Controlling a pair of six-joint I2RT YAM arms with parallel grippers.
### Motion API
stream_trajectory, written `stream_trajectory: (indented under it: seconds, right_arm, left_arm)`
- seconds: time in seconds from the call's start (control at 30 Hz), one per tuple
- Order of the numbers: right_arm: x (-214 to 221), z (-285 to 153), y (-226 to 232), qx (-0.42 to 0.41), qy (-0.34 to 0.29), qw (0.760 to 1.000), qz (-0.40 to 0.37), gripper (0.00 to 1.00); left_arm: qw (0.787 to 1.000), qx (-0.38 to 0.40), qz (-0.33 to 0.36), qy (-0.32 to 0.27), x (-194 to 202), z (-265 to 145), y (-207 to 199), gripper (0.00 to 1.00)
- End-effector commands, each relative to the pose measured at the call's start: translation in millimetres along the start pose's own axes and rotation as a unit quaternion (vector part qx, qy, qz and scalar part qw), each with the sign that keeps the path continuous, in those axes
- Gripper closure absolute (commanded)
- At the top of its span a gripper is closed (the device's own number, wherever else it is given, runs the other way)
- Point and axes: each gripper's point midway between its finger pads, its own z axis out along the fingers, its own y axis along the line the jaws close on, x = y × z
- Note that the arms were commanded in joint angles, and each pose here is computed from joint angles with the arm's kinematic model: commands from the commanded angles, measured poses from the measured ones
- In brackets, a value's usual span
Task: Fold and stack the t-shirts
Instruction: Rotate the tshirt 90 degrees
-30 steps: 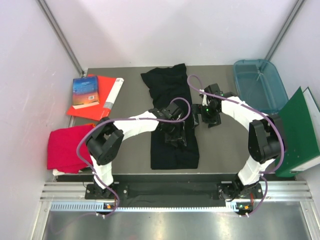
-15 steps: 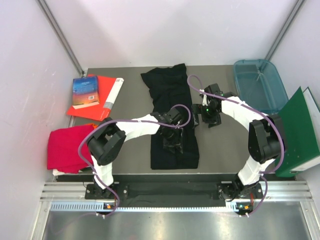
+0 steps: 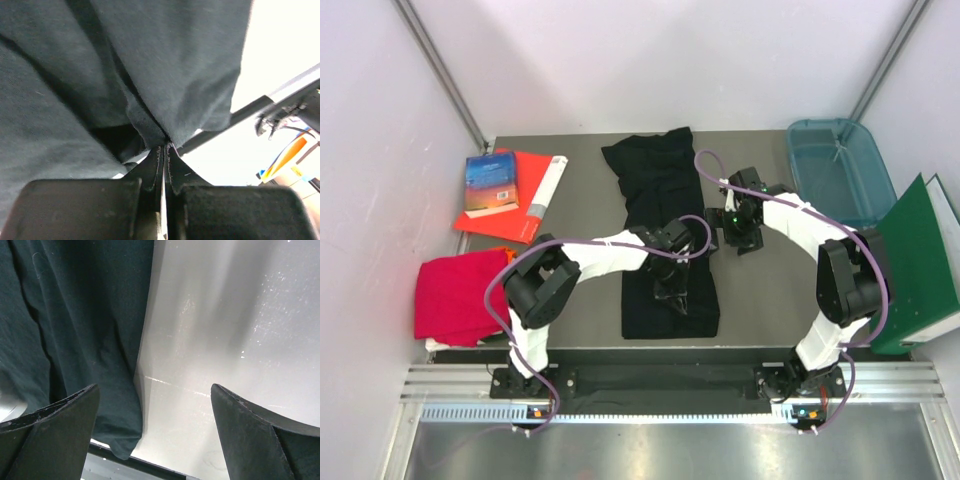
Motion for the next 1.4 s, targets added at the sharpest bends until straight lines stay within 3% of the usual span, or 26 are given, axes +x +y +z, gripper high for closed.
stream_trajectory:
  seconds: [0.0,0.27,0.53,0.6,0.63,0.7,0.87,1.0,1.07,1.13,1.17,1.2,1.27,1.37]
  right_arm:
    - [-10,-8,1,-0.003,-0.023,1.000,-0.010,0.08]
    - [-10,-5,0,-0.003,-0.020,1.000,-0.013,0.08]
    - [-9,-3,0,-0.003,-0.017,1.000,-0.014,0.08]
    - [-6,-5,0,-0.003,-0.014,1.000,-0.013,0.07]
    - [-6,-7,-1,-0.001,-0.015,1.000,-0.012,0.07]
    - [-3,-15,0,-0.002,-0.022,1.000,-0.014,0.07]
    - [8,-46,3,-0.054,-0.053,0.997,0.027,0.07]
    - [49,-43,-1,-0.121,-0.026,0.987,0.102,0.08]
    - [65,-41,3,-0.144,-0.011,0.982,0.119,0.09]
    - [89,-32,5,-0.155,0.016,0.979,0.132,0.10]
    - [95,-32,8,-0.165,0.020,0.977,0.135,0.10]
    - [109,-27,8,-0.168,0.037,0.974,0.147,0.11]
    - [119,-29,11,-0.176,0.040,0.972,0.149,0.12]
    - [138,-29,15,-0.184,0.055,0.969,0.155,0.15]
  left_arm:
    - [0.998,0.052,0.030,-0.021,-4,-44,-42,1.00]
    - [0.998,0.060,0.000,0.030,15,-64,-55,1.00]
    - [0.996,-0.012,-0.067,0.063,41,-54,-14,1.00]
    - [0.995,-0.031,-0.073,0.063,41,-56,-6,0.39]
    - [0.994,-0.056,-0.074,0.056,40,-59,2,0.20]
    - [0.996,-0.064,-0.053,0.025,33,-75,-1,0.01]
    - [0.990,-0.091,-0.013,-0.105,7,-116,7,0.01]
    - [0.983,-0.080,-0.054,-0.154,17,-125,43,0.01]
    - [0.979,-0.084,-0.113,-0.144,30,-112,80,0.01]
    - [0.975,-0.029,-0.153,-0.158,27,-115,90,0.01]
    - [0.972,-0.031,-0.186,-0.137,43,-101,112,0.01]
    - [0.972,0.015,-0.192,-0.136,43,-102,106,0.01]
    - [0.963,0.027,-0.242,-0.120,55,-90,128,0.01]
    - [0.960,0.062,-0.249,-0.112,60,-81,126,0.03]
